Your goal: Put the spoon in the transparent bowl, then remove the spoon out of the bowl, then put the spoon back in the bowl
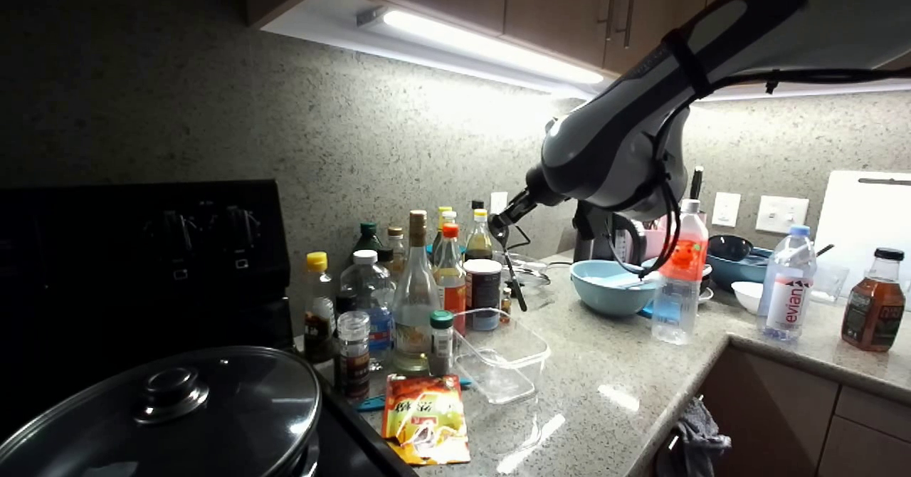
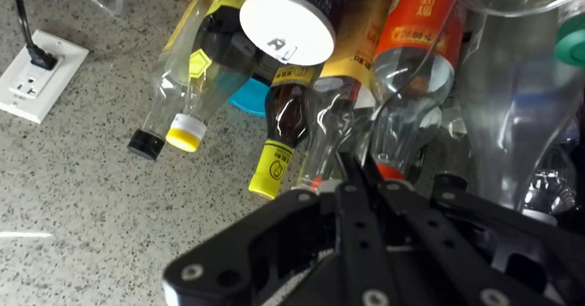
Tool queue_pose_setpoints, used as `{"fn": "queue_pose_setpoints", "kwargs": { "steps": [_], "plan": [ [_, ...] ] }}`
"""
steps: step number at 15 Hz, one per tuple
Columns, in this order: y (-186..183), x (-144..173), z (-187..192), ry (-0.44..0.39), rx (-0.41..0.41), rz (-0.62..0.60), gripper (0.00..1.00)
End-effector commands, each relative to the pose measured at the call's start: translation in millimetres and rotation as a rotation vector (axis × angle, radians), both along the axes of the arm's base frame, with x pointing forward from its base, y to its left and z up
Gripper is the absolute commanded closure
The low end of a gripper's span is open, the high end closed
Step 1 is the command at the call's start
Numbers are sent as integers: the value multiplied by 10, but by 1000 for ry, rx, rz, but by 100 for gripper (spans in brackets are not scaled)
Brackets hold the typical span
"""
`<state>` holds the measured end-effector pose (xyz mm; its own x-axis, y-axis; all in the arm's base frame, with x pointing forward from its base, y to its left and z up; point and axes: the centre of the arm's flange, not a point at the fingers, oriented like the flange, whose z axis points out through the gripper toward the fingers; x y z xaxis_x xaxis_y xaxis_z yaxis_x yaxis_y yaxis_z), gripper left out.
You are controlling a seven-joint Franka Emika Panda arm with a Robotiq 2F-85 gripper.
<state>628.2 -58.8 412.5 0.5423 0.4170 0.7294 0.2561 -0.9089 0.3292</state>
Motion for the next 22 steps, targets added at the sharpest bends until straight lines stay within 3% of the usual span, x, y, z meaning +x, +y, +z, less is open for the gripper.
{"fn": "queue_pose_setpoints", "kwargs": {
  "steps": [1, 4, 10, 14, 18, 22],
  "plan": [
    [18, -267, 120, -6, 6, 11, 99],
    [83, -269, -17, 47, 41, 39, 99],
    [87, -213, -514, 242, 139, 116, 99],
    [-133, -216, -812, 354, 204, 126, 99],
    [-436, -269, -1161, 526, 273, 100, 99],
    [-751, -354, -1324, 618, 301, 38, 99]
  ]
}}
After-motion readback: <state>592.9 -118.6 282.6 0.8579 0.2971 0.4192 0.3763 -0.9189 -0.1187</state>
